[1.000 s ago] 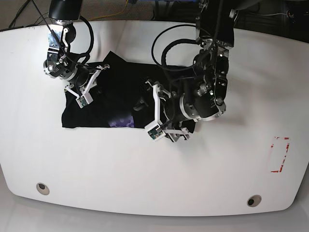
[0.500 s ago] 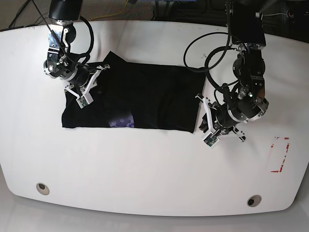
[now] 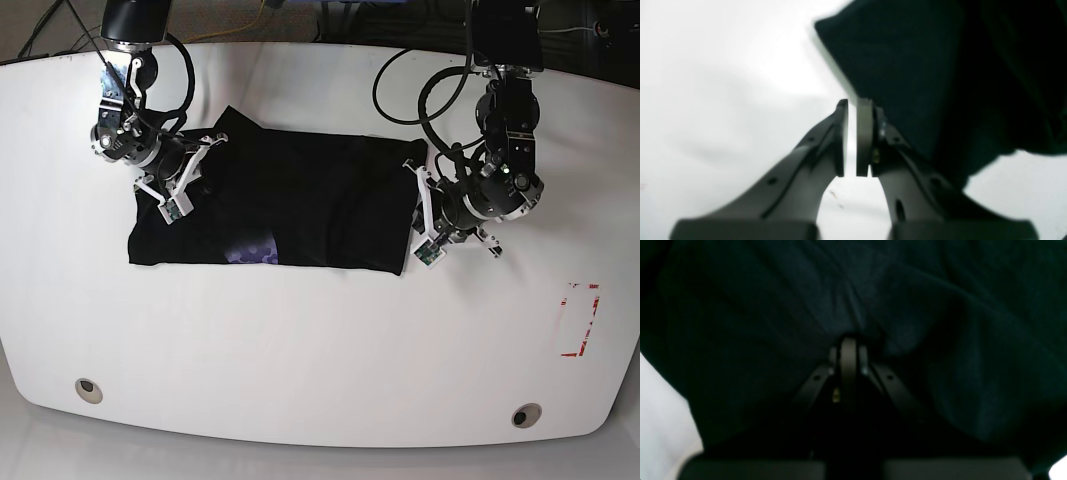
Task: Layout the t-shirt on the table in an organized manner, then fold the t-shirt properly
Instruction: 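Release the folded end and move the left gripper back to the fold edge, then press the folded layer flat with the left gripper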
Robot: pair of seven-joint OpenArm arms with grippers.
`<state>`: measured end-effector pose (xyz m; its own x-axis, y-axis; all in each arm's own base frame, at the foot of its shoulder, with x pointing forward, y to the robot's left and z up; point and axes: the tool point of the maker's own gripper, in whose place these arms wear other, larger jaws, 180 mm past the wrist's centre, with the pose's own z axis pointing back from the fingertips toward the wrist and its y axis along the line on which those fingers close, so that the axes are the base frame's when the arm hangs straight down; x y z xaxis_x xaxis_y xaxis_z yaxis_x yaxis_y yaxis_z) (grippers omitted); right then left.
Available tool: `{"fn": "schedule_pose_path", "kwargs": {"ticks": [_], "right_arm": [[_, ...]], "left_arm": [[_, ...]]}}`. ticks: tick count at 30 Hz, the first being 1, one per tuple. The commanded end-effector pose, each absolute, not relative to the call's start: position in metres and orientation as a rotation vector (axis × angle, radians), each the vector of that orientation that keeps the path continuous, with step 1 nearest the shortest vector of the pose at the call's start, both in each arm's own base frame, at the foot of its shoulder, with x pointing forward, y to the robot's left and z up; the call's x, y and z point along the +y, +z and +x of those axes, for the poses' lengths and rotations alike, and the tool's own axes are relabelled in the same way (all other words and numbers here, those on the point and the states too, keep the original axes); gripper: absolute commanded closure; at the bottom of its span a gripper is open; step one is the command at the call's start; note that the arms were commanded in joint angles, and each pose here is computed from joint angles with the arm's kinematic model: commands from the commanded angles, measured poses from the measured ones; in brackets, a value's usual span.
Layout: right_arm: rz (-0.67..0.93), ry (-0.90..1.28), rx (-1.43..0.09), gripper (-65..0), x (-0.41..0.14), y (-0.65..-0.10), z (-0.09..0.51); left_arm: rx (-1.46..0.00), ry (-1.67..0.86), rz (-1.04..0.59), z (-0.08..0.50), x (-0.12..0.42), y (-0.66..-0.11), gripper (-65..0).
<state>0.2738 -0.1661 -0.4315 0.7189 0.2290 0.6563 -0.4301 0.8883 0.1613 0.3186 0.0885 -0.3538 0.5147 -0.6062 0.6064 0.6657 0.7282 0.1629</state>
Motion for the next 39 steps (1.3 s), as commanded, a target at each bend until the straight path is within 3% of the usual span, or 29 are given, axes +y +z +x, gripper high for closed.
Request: {"fn": "schedule_pose_path", "kwargs": {"ticks": [1, 15, 31, 39], "right_arm": [[0.269, 0.390, -0.609, 0.0, -0.174, -0.441, 0.265], [0.274, 0.387, -0.613, 0.0, -0.173, -0.440, 0.266], [0.277, 0.386, -0.613, 0.0, -0.172, -0.440, 0.266], [0.277, 0.386, -0.613, 0.0, -0.172, -0.440, 0.266]], "left_arm": [[-0.721, -0.803, -0.117, 0.318, 0.074, -0.347, -2.9], [-0.649, -0.957, -0.225, 0.282, 0.016, -0.370, -2.9], [-0.723, -1.129, -0.484, 0.266, -0.105, -0.360, -2.9], [-0.844, -1.152, -0.482, 0.283, -0.117, -0.323, -2.9]]}}
